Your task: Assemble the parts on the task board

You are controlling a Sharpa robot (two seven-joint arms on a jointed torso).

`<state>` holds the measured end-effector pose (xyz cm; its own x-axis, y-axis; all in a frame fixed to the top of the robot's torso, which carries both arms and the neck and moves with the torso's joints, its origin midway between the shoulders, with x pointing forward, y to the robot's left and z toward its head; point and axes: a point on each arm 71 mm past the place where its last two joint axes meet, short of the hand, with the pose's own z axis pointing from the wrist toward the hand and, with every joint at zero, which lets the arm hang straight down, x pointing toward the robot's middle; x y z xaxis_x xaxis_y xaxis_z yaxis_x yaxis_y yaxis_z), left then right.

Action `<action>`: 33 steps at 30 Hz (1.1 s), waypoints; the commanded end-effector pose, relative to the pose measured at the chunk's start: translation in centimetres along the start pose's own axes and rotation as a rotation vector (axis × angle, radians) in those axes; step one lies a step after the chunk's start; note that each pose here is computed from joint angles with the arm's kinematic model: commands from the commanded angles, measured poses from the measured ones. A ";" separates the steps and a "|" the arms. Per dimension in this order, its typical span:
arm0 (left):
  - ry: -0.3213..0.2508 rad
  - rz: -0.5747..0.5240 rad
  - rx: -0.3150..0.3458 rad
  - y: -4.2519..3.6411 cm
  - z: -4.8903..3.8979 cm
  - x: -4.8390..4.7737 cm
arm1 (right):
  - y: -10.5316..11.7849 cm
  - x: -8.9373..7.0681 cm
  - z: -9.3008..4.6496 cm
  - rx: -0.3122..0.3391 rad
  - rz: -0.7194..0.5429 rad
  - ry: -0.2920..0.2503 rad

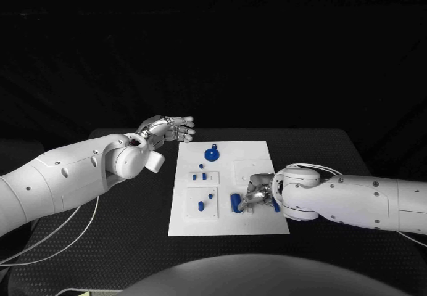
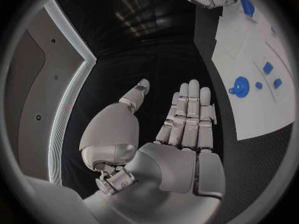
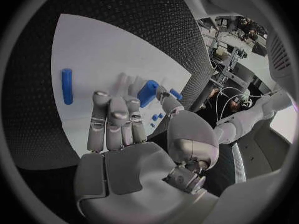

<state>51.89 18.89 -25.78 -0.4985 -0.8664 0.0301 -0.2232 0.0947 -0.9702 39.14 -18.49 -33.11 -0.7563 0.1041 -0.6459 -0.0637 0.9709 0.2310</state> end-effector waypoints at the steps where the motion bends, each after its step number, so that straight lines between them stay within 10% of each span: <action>1: 0.011 0.003 -0.001 -0.07 0.08 0.14 | 0.3 -0.3 0.1 -0.008 -0.035 -0.035; 33: 0.026 0.006 -0.011 0.40 0.13 0.46 | 1.7 0.1 1.1 -0.035 -0.093 -0.014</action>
<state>51.72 18.72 -26.30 -0.5066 -0.8618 0.0254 -0.2347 0.1095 -0.9659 39.91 -16.98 -33.44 -0.7284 0.0386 -0.6840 -0.1309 0.9722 0.1942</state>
